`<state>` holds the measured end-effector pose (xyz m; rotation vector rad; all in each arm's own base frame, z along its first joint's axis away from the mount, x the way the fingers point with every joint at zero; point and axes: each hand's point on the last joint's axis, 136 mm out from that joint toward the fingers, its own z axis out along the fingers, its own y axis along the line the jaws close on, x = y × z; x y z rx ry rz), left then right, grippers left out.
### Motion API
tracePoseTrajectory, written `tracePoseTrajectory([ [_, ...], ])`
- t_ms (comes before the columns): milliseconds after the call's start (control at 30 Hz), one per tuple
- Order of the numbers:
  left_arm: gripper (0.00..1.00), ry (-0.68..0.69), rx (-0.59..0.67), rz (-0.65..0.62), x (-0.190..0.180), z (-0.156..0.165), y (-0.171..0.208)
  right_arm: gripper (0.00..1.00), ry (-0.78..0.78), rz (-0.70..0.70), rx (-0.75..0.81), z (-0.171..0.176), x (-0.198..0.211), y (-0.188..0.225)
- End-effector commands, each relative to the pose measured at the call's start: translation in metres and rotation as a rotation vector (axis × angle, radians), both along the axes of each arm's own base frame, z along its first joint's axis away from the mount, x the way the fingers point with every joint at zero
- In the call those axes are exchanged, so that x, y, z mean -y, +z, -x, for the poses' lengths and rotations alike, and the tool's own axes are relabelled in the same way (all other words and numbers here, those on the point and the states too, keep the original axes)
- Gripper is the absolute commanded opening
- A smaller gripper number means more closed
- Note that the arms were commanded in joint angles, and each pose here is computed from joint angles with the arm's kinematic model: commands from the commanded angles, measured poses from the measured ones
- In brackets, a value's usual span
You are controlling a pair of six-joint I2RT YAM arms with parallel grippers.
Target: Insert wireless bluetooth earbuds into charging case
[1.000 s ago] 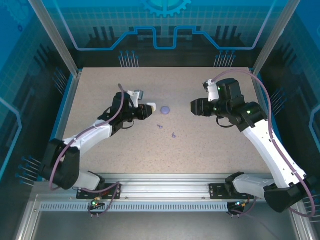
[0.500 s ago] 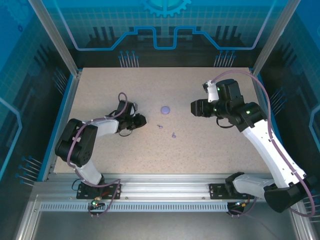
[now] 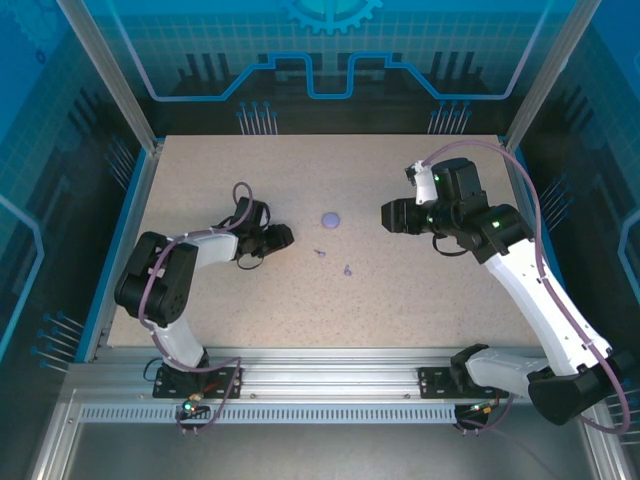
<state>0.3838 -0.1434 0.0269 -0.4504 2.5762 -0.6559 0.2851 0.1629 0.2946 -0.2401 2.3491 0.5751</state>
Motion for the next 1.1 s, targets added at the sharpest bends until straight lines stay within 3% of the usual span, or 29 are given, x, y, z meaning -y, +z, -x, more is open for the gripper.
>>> tracePoseTrajectory([
  [0, 0.62, 0.051, -0.07, -0.115, -0.027, 0.02, -0.014, 0.57, 0.0, 0.022, -0.041, 0.0, 0.003, -0.013],
  [200, 0.71, 0.017, 0.014, -0.197, -0.037, 0.017, 0.021, 0.57, 0.073, -0.005, -0.103, -0.003, -0.014, -0.028],
  [333, 0.72, -0.003, 0.105, -0.225, -0.041, 0.016, 0.057, 0.58, 0.13, -0.011, -0.138, -0.013, -0.029, -0.047],
  [433, 0.73, -0.056, 0.191, -0.162, -0.029, 0.016, 0.09, 0.59, 0.175, -0.011, -0.167, -0.027, -0.041, -0.067],
  [633, 0.68, -0.035, 0.175, -0.037, -0.014, 0.017, 0.127, 0.58, 0.245, -0.022, -0.256, -0.065, -0.071, -0.113],
  [833, 0.68, -0.037, 0.082, 0.167, 0.022, 0.012, 0.124, 0.56, 0.258, -0.03, -0.338, -0.107, -0.093, -0.154],
  [1067, 0.68, -0.048, -0.029, 0.221, 0.068, 0.007, 0.092, 0.48, 0.263, -0.044, -0.418, -0.147, -0.102, -0.192],
])
